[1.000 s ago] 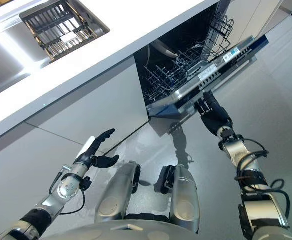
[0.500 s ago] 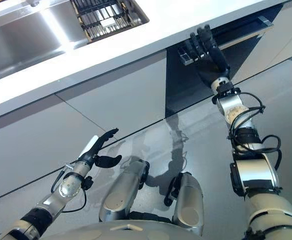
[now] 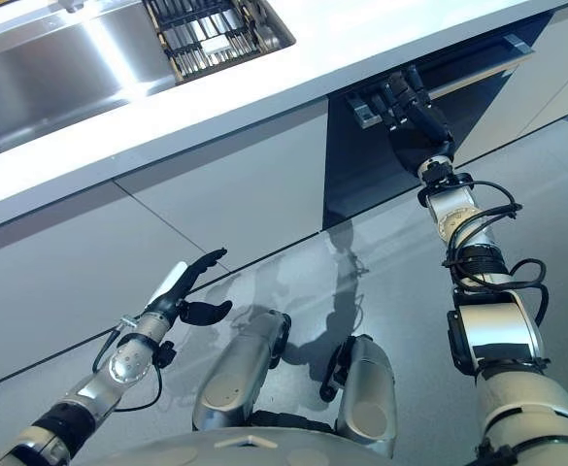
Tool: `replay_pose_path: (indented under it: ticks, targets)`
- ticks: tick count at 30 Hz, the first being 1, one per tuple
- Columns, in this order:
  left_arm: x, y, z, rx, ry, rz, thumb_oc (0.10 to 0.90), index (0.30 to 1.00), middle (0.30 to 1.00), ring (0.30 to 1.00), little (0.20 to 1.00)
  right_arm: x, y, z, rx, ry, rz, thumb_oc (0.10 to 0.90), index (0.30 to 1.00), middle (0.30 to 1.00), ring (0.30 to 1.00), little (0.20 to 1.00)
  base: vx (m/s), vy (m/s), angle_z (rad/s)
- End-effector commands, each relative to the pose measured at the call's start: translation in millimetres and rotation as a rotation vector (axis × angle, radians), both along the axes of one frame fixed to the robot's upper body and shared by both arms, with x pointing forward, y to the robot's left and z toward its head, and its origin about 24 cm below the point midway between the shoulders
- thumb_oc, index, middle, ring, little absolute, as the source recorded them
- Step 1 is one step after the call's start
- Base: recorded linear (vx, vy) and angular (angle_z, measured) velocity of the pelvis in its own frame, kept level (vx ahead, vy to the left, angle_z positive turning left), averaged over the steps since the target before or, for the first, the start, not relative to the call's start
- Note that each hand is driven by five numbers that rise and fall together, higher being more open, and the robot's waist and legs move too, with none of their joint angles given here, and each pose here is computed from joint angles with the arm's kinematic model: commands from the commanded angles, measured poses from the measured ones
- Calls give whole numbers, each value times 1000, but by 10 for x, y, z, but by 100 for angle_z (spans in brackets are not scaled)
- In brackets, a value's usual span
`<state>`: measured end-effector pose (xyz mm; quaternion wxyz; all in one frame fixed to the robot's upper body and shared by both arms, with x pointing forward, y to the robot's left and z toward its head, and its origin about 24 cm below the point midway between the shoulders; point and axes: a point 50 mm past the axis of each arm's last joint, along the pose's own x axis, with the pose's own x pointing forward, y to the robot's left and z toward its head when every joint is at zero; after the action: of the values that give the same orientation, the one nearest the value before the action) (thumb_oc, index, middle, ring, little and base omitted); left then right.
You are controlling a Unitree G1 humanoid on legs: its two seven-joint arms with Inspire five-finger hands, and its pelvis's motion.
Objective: Pick up plates and place into dishwasher.
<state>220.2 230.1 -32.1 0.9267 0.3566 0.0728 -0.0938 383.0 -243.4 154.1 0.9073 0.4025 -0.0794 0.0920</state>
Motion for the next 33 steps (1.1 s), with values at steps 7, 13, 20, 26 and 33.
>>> replay_pose_path:
  ticks: [7, 13, 20, 26, 33]
  targets:
    - [135, -86, 332, -75, -227, -40, 800, 900, 900, 900, 900, -338, 103, -295, -117, -145, -62, 800, 900, 900, 900, 900, -77, 16, -22]
    - [69, -125, 188, -88, -203, 6, 800, 900, 900, 900, 900, -807, 152, -1038, -97, 24, -70, 800, 900, 900, 900, 900, -9, 20, -21]
    - [-52, -207, 15, -113, -172, 33, 800, 900, 900, 900, 900, -1228, 337, -1663, -177, 248, -1, 800, 900, 900, 900, 900, -26, 16, -26]
    - [-171, -233, -179, -90, -93, 17, 800, 900, 900, 900, 900, -1657, 438, -2260, -335, 510, 107, 800, 900, 900, 900, 900, -5, -10, -7]
    - [-390, -365, -674, -20, 195, -15, 800, 900, 900, 900, 900, -2114, 343, -2835, -495, 909, 113, 800, 900, 900, 900, 900, 3, 22, 5]
